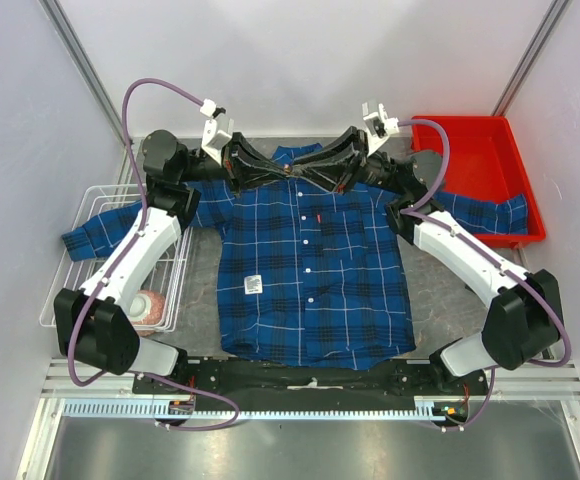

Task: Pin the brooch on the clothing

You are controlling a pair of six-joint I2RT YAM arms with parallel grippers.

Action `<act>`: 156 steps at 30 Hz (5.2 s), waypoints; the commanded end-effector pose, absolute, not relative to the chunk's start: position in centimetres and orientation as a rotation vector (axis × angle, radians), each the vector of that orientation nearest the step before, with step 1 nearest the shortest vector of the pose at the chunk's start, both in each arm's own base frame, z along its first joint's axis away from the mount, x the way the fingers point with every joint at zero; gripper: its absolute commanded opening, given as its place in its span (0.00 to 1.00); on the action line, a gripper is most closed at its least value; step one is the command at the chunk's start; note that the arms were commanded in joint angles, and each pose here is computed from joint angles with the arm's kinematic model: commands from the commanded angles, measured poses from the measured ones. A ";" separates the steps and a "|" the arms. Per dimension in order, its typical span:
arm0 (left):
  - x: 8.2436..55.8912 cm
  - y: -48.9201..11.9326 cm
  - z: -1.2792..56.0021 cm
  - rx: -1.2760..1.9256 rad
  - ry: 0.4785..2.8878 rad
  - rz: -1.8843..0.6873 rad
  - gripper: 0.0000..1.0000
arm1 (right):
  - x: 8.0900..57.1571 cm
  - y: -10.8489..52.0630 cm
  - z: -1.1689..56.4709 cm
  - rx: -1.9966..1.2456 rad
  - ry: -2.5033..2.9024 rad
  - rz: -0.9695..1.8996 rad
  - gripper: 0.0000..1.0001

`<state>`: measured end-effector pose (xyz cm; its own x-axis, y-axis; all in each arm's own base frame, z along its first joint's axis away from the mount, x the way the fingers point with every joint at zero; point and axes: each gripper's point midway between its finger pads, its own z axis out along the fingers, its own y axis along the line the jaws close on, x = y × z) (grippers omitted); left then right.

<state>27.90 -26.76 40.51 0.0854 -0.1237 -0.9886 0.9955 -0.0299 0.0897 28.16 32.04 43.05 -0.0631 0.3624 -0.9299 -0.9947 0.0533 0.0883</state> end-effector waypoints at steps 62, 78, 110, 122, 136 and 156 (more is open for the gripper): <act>29.2 -26.6 30.7 1.165 1.877 -1.267 0.16 | 32.0 30.0 29.2 -1.170 1.465 0.926 0.00; 30.1 -25.2 31.1 0.929 1.727 -1.445 0.57 | 30.8 30.1 29.5 -1.177 1.463 0.990 0.00; 29.0 -26.5 30.1 1.017 1.665 -1.410 0.49 | 29.0 31.7 28.2 -1.290 1.477 1.021 0.00; 28.4 -26.2 29.7 1.135 1.645 -1.350 0.51 | 28.2 32.1 26.8 -1.388 1.498 1.028 0.00; 27.4 -27.3 28.3 1.163 1.691 -1.366 0.50 | 27.6 32.6 26.4 -1.438 1.494 1.026 0.00; 32.0 -23.9 26.4 0.762 1.853 -1.404 0.02 | 34.3 31.1 27.8 -1.156 1.662 0.800 0.80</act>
<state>28.90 -25.81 25.75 -0.5162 0.1902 -0.8351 0.8558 0.1536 -0.4940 29.76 31.85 25.25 -0.1305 -0.3844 -0.9139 -0.9832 0.1689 0.0694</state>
